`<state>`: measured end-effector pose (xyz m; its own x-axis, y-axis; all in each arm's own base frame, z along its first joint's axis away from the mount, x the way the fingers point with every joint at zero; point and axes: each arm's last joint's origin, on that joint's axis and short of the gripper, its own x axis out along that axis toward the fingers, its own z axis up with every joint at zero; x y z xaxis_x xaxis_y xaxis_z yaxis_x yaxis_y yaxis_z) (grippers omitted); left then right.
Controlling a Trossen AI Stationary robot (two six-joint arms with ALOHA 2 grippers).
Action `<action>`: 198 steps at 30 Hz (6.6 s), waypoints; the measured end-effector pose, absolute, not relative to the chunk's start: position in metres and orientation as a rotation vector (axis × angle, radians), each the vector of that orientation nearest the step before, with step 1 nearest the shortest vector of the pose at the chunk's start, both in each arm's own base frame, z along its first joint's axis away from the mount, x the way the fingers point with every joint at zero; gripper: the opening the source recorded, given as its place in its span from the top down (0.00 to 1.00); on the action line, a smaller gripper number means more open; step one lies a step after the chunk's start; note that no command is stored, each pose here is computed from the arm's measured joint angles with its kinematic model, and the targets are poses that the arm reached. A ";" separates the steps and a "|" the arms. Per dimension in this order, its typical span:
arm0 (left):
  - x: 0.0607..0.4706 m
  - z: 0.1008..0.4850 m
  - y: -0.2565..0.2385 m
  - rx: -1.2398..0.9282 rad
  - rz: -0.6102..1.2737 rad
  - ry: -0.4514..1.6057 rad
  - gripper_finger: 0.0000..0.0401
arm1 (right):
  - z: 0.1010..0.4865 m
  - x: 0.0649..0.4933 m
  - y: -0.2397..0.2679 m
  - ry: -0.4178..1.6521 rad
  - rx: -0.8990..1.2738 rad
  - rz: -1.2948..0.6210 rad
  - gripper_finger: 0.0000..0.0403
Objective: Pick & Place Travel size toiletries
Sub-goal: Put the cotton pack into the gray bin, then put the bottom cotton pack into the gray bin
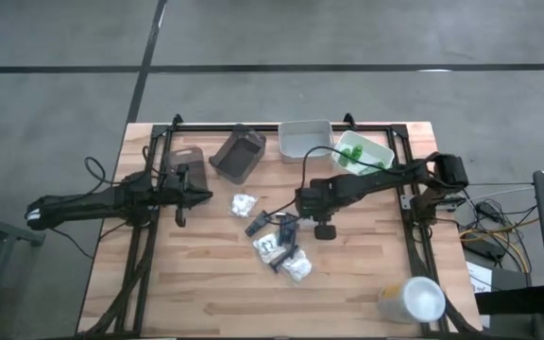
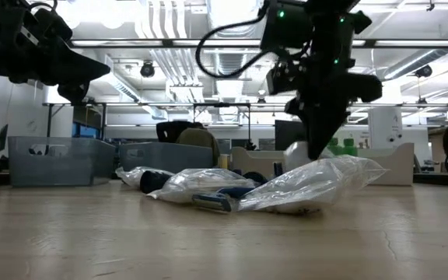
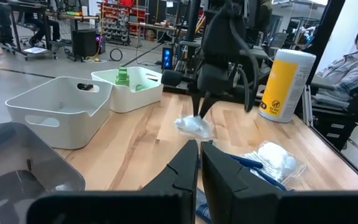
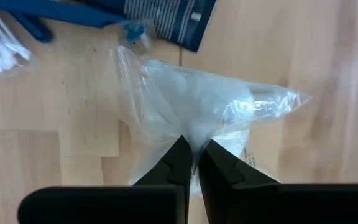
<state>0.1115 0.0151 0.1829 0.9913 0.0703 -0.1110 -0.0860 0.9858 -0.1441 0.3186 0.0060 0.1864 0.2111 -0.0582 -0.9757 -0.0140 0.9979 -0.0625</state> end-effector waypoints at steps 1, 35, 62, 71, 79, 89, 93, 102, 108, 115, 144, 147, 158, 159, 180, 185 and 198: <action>0.111 0.183 0.015 -0.149 0.078 0.106 0.94 | 0.190 0.317 0.006 1.345 -0.069 -0.039 0.96; 0.111 0.183 0.015 -0.149 0.079 0.107 0.94 | 0.284 0.296 -0.059 1.074 -0.254 -0.368 0.96; 0.111 0.181 0.015 -0.096 0.088 0.128 0.94 | 0.301 0.339 -0.182 1.122 -0.472 -0.448 0.96; 0.112 0.180 0.015 -0.095 0.087 0.136 0.94 | 0.271 0.372 -0.207 1.241 -0.499 -0.376 0.96; 0.112 0.180 0.015 -0.095 0.086 0.138 0.94 | 0.241 0.373 -0.227 1.328 -0.480 -0.355 0.96; 0.112 0.179 0.016 -0.094 0.095 0.145 0.94 | 0.211 0.377 -0.240 1.378 -0.474 -0.326 0.96; 0.112 0.179 0.016 -0.094 0.101 0.145 0.94 | 0.197 0.382 -0.240 1.404 -0.476 -0.316 0.96; 0.112 0.179 0.016 -0.095 0.104 0.149 0.94 | 0.191 0.386 -0.240 1.404 -0.488 -0.333 0.96; 0.112 0.179 0.016 -0.095 0.105 0.150 0.94 | 0.194 0.382 -0.238 1.423 -0.458 -0.325 0.96; 0.112 0.179 0.016 -0.097 0.105 0.150 0.94 | 0.194 0.386 -0.236 1.377 -0.445 -0.307 0.96; 0.112 0.178 0.016 -0.123 0.107 0.157 0.94 | 0.196 0.388 -0.236 1.294 -0.364 -0.248 0.56; 0.112 0.178 0.016 -0.123 0.107 0.157 0.94 | 0.208 0.387 -0.234 1.261 -0.364 -0.246 0.51; 0.112 0.178 0.016 -0.123 0.107 0.158 0.94 | 0.248 0.372 -0.225 1.211 -0.346 -0.281 0.46; 0.112 0.178 0.016 -0.123 0.107 0.157 0.94 | 0.251 0.370 -0.223 1.205 -0.327 -0.283 0.46; 0.112 0.178 0.016 -0.125 0.107 0.157 0.94 | 0.330 0.317 -0.128 0.985 -0.133 0.039 0.58; 0.112 0.178 0.016 -0.122 0.107 0.157 0.94 | 0.336 0.308 -0.091 0.952 -0.146 0.097 0.56; 0.112 0.180 0.016 0.003 0.097 0.141 0.94 | 0.310 0.291 0.007 1.011 -0.260 0.387 0.47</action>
